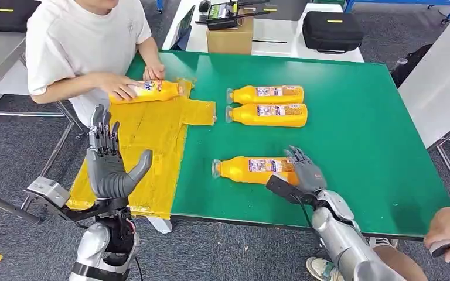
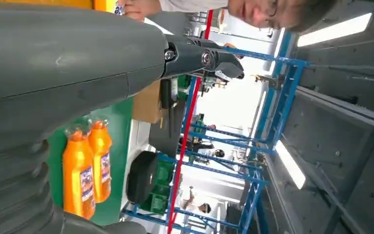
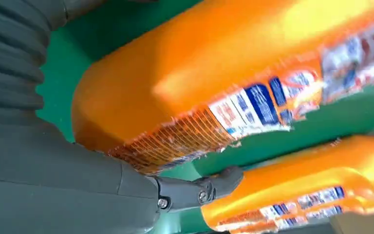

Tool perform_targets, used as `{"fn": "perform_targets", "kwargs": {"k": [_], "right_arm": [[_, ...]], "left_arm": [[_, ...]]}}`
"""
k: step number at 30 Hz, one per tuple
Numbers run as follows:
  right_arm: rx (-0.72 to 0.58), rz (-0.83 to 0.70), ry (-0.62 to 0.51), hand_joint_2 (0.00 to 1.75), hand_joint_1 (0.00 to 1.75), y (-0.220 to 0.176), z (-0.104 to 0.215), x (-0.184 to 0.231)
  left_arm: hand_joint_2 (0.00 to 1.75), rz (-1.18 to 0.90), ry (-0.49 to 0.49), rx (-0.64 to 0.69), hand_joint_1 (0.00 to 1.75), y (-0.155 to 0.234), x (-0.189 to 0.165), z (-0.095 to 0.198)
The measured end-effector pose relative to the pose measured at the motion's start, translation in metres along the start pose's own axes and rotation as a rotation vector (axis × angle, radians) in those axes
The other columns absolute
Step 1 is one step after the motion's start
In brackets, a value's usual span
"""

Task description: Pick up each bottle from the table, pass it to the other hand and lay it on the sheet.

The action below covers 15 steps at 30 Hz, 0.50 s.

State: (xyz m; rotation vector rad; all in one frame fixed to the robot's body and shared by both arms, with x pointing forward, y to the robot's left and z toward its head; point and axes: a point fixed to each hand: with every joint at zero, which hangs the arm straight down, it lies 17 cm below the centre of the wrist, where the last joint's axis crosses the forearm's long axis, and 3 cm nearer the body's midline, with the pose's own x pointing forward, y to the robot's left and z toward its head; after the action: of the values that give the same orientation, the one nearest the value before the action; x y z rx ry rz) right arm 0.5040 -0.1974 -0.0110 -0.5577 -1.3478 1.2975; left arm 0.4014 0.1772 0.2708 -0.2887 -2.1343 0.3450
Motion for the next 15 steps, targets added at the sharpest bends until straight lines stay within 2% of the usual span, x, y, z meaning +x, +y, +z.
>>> {"fn": "perform_targets", "kwargs": {"k": [1, 2, 3, 4, 7, 15], "right_arm": [[0.007, 0.006, 0.006, 1.75, 1.33, -0.0005, -0.0010, -0.0012], [0.016, 0.018, 0.013, 1.75, 1.55, -0.0001, -0.0018, -0.0025], [0.028, 0.031, 0.019, 1.75, 1.64, 0.0003, -0.0028, -0.0037], [0.044, 0.038, 0.027, 1.75, 1.61, 0.0014, -0.0036, -0.0050], [0.072, 0.053, 0.037, 1.75, 1.71, 0.0004, -0.0063, -0.0067], [0.140, 0.022, 0.042, 1.75, 1.75, 0.0074, -0.0052, -0.0107]], "left_arm": [[1.75, 0.000, 0.001, 0.000, 0.00, 0.0000, -0.0002, 0.0000], [1.75, -0.002, 0.001, -0.001, 0.00, 0.0000, -0.0003, 0.0000], [1.75, -0.005, 0.001, -0.002, 0.00, 0.0001, -0.0005, 0.0000], [1.75, -0.007, 0.001, -0.002, 0.00, 0.0000, -0.0006, 0.0001], [1.75, -0.013, 0.003, -0.008, 0.00, -0.0006, -0.0010, 0.0002], [1.75, -0.021, 0.012, -0.019, 0.00, 0.0013, -0.0050, 0.0017]]}}
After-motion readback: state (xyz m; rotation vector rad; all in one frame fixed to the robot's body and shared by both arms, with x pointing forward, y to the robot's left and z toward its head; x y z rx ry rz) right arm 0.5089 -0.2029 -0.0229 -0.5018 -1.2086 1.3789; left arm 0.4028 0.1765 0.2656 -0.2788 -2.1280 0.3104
